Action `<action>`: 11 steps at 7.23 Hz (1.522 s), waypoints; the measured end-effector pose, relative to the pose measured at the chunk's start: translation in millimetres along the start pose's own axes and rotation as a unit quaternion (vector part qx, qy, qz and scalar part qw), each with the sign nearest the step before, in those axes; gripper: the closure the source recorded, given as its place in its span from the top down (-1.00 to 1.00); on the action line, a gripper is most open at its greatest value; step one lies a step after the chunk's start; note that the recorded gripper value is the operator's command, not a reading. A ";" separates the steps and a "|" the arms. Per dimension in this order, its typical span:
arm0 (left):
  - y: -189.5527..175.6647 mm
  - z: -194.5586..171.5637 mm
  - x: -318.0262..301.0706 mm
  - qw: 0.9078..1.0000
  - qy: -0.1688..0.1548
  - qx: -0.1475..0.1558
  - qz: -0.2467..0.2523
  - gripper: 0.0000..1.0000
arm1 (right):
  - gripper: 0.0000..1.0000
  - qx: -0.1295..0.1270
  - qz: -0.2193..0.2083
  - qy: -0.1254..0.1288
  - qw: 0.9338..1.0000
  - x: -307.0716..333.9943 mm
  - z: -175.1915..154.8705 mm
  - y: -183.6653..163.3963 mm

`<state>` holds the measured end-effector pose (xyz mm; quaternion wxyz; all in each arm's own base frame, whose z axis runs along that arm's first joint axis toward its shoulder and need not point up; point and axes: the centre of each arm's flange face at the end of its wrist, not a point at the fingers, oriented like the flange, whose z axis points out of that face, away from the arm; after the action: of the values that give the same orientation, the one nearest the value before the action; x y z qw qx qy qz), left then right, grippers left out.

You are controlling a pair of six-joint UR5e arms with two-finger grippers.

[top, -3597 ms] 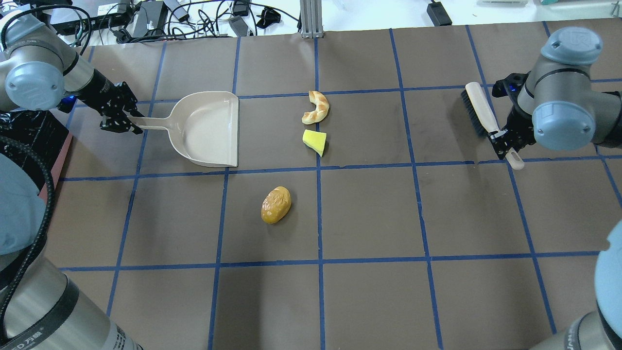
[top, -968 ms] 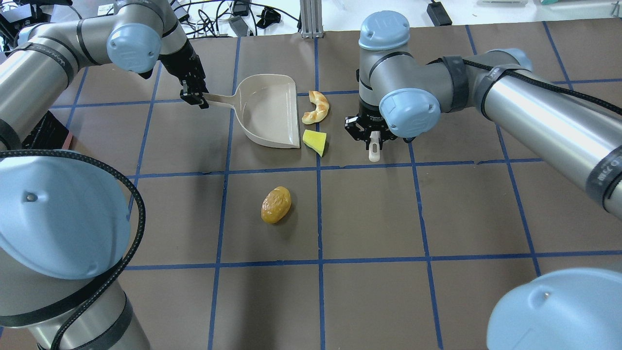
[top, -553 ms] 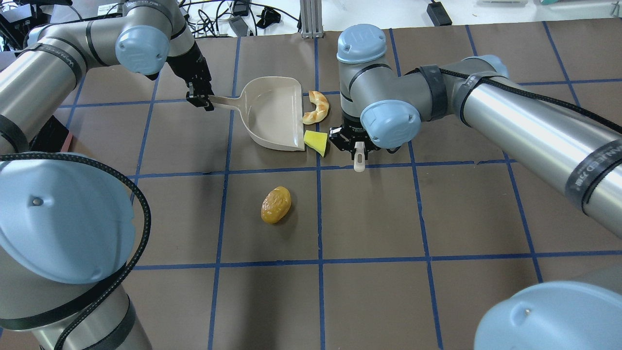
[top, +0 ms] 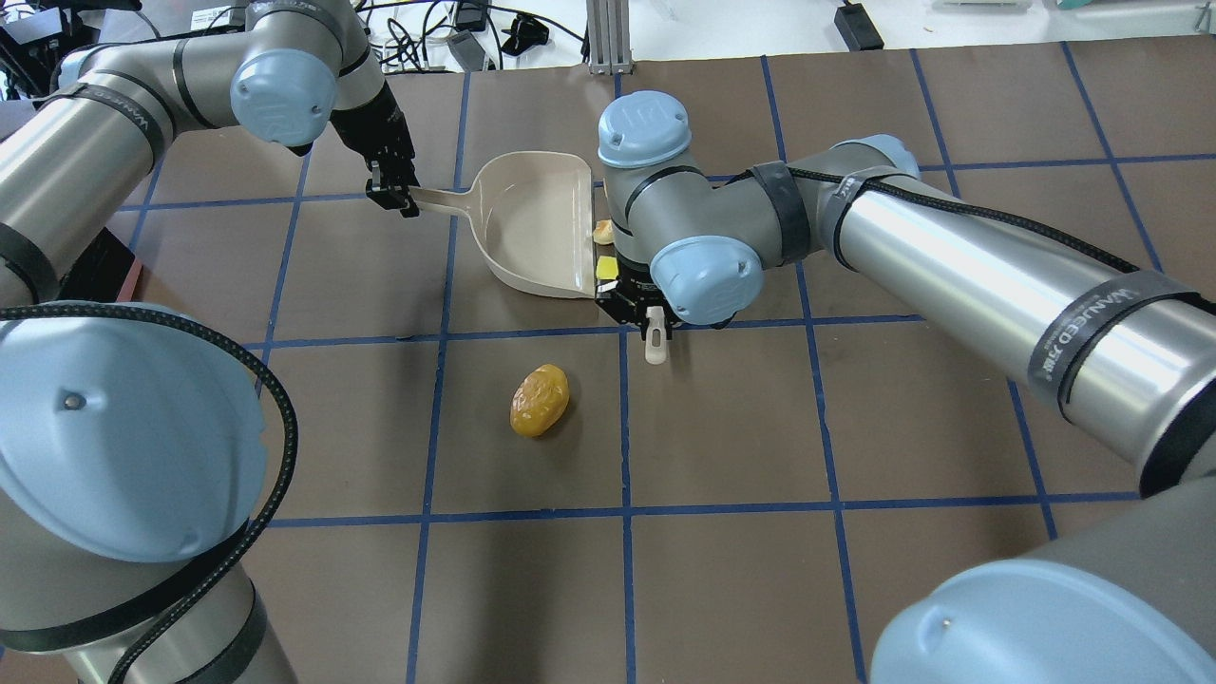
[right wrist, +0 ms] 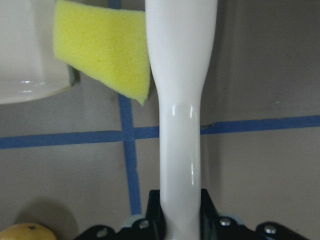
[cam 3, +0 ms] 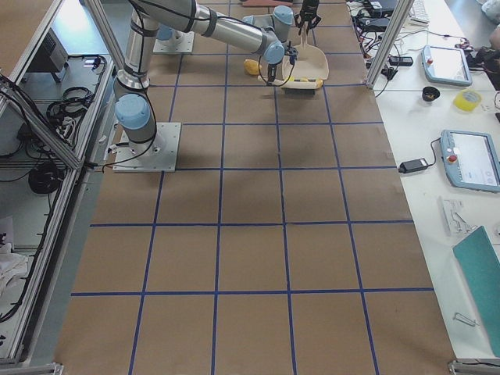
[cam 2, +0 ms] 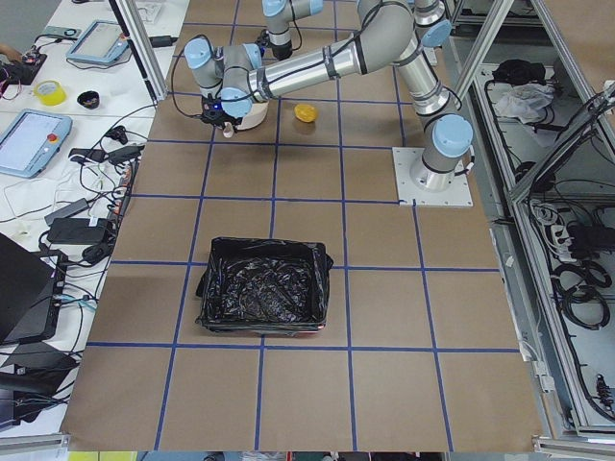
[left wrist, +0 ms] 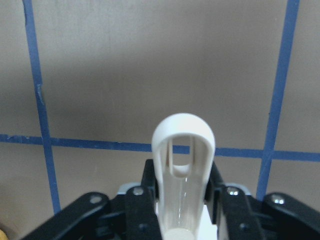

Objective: Sweep and dump trash into bin
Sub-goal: 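Sweep the yellow sponge and croissant into the dustpan with the brush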

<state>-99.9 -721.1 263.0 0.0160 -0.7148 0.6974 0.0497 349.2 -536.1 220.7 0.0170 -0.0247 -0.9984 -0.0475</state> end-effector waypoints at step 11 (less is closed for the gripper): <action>11.6 18.2 -4.6 1.000 -0.004 -0.024 0.017 -1.00 | -1.00 0.016 0.021 -0.043 0.999 -42.0 -21.5 -0.1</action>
<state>-112.5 -715.1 245.9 0.0004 -0.7031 0.7077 0.0695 391.8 -540.3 240.6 -0.0249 -0.0479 -0.9981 -0.0304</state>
